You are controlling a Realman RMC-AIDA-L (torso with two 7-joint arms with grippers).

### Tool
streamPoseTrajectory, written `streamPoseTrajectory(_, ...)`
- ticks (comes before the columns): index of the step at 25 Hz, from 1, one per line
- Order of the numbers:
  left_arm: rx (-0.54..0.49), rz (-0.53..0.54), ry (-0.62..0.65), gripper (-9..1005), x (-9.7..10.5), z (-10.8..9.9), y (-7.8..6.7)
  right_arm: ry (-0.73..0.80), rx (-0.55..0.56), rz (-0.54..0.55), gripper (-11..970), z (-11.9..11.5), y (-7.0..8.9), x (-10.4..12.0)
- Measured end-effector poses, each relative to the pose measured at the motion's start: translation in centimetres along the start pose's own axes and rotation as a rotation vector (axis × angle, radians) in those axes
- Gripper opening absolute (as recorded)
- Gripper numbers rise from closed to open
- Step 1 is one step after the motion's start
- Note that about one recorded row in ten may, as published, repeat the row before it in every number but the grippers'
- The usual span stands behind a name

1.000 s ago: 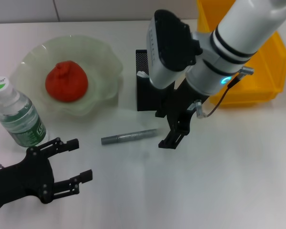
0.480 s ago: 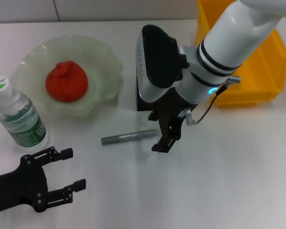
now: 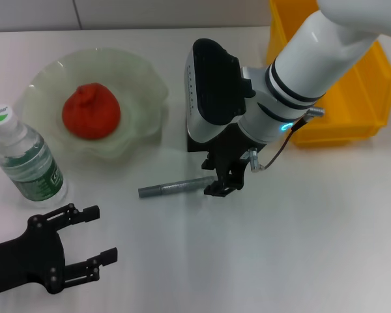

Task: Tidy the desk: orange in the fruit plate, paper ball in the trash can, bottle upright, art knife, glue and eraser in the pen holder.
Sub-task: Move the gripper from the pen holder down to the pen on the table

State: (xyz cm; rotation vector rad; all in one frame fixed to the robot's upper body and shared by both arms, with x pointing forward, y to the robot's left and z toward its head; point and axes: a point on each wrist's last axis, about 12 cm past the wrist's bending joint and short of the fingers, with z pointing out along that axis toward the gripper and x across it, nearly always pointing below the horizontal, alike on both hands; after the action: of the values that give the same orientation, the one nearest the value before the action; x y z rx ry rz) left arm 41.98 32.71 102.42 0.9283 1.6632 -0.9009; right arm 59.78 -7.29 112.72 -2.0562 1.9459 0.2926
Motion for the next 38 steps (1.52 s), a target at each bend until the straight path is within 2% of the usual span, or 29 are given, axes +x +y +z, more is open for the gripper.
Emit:
streamPoseTrajectory(5, 0.003, -0.004, -0.004, 772, -0.02, 0.06, -0.08, 0.004, 0.004, -0.013, 467, 0.40, 0.21, -0.02)
streamPoseTrajectory(21, 0.010, -0.002, -0.016, 744, -0.19, 0.15, -0.10, 0.016, 0.017, -0.019, 367, 0.80, 0.13, 0.19)
streamPoseTrajectory(24, 0.011, 0.001, -0.017, 720, -0.20, 0.20, -0.10, 0.017, 0.017, -0.022, 303, 0.81, 0.13, 0.19)
streamPoseTrajectory(28, 0.010, 0.002, -0.018, 642, -0.19, 0.26, -0.11, 0.024, 0.014, -0.028, 303, 0.91, 0.22, 0.22)
streamPoseTrajectory(38, 0.013, 0.003, -0.021, 642, -0.23, 0.41, -0.14, 0.032, 0.010, -0.034, 298, 1.03, 0.33, 0.29)
